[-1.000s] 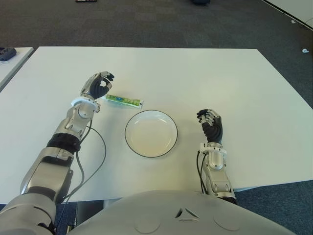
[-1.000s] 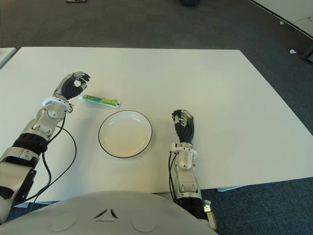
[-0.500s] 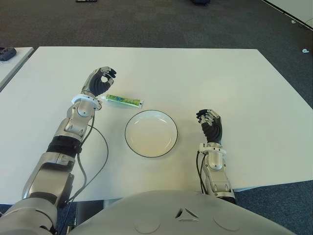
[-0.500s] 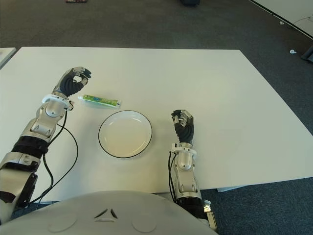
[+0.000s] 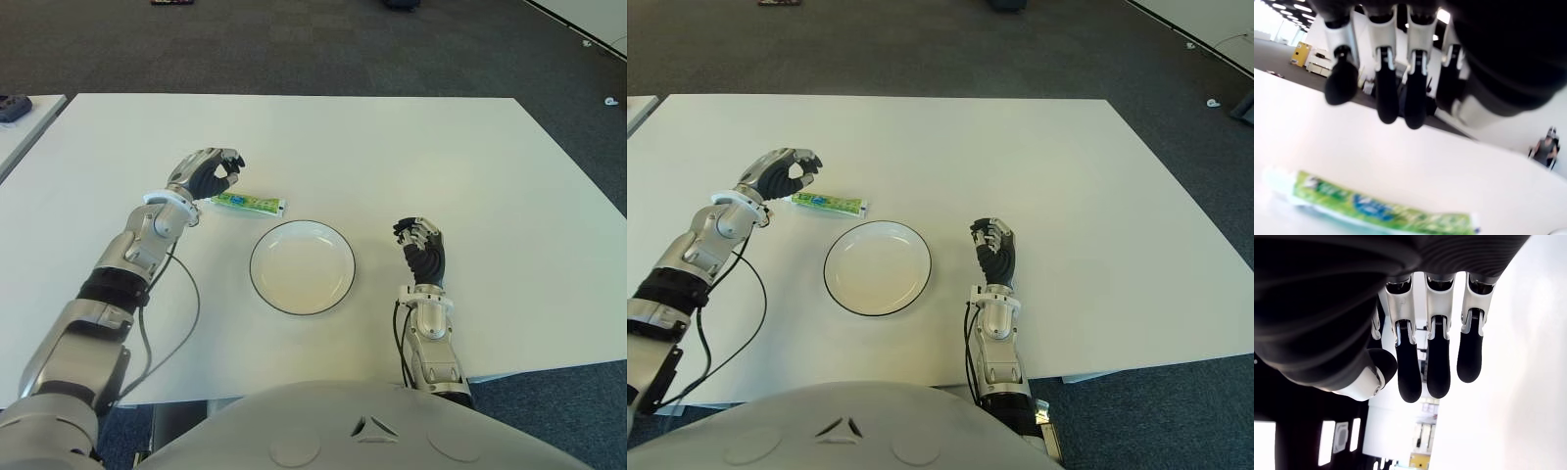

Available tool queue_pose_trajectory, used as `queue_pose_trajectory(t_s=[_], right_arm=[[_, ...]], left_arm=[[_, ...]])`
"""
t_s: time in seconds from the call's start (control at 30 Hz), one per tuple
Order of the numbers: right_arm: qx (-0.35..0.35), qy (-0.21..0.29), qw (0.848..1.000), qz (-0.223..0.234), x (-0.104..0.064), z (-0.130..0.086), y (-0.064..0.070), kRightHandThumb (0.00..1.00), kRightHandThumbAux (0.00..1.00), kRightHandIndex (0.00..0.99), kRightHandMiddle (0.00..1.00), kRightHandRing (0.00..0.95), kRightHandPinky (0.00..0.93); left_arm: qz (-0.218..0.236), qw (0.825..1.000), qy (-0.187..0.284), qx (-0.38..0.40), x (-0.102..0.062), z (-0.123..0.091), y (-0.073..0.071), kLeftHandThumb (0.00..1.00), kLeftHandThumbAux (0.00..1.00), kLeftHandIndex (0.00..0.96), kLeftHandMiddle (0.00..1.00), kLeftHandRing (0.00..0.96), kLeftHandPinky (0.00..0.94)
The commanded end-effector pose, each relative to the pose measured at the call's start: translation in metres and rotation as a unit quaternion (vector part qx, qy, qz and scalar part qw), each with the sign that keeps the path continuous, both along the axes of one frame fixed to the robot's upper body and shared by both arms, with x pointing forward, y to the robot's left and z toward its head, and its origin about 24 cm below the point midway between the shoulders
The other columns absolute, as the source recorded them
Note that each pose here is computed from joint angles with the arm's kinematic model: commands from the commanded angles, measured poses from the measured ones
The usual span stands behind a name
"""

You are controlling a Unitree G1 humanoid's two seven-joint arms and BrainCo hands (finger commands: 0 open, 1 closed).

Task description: Put the toothpaste on the table into the plate.

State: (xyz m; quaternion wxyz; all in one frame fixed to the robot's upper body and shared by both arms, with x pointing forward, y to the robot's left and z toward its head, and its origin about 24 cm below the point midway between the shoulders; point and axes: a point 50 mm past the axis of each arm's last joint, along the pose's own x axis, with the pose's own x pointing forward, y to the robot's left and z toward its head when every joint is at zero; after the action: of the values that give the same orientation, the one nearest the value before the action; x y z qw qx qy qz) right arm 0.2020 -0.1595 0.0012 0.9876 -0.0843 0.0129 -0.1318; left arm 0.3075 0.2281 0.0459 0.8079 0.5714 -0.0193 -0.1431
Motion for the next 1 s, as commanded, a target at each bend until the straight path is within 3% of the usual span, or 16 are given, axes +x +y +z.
queue_pose_trajectory(t_s=[0.03,0.1,0.2,0.57,1.0], right_arm=[[0.003,0.001,1.0,0.002,0.002,-0.001,0.002,0.705,0.732,0.428,0.49,0.46,0.46],[0.003,0.002,1.0,0.003,0.002,-0.001,0.002,0.705,0.731,0.429,0.489,0.459,0.452],[0.002,0.003,1.0,0.003,0.002,-0.001,0.002,0.705,0.731,0.429,0.49,0.458,0.453],[0.0,0.002,1.0,0.003,0.001,-0.001,0.001,0.703,0.732,0.428,0.492,0.463,0.471],[0.001,0.004,1.0,0.0,-0.001,-0.001,0.0,0.704,0.731,0.428,0.491,0.465,0.468]], left_arm=[[-0.033,0.995,0.022,0.095,0.004,-0.011,-0.001,0.608,0.369,0.165,0.204,0.17,0.163],[-0.045,0.987,0.033,0.153,0.008,-0.02,0.0,0.58,0.305,0.067,0.083,0.069,0.066],[-0.058,0.976,0.039,0.205,0.013,-0.026,0.0,0.554,0.256,0.022,0.027,0.022,0.021],[-0.12,0.935,0.07,0.325,0.018,-0.04,-0.002,0.515,0.195,0.0,0.0,0.0,0.0],[-0.152,0.909,0.111,0.373,0.016,-0.051,-0.004,0.506,0.182,0.0,0.0,0.0,0.0]])
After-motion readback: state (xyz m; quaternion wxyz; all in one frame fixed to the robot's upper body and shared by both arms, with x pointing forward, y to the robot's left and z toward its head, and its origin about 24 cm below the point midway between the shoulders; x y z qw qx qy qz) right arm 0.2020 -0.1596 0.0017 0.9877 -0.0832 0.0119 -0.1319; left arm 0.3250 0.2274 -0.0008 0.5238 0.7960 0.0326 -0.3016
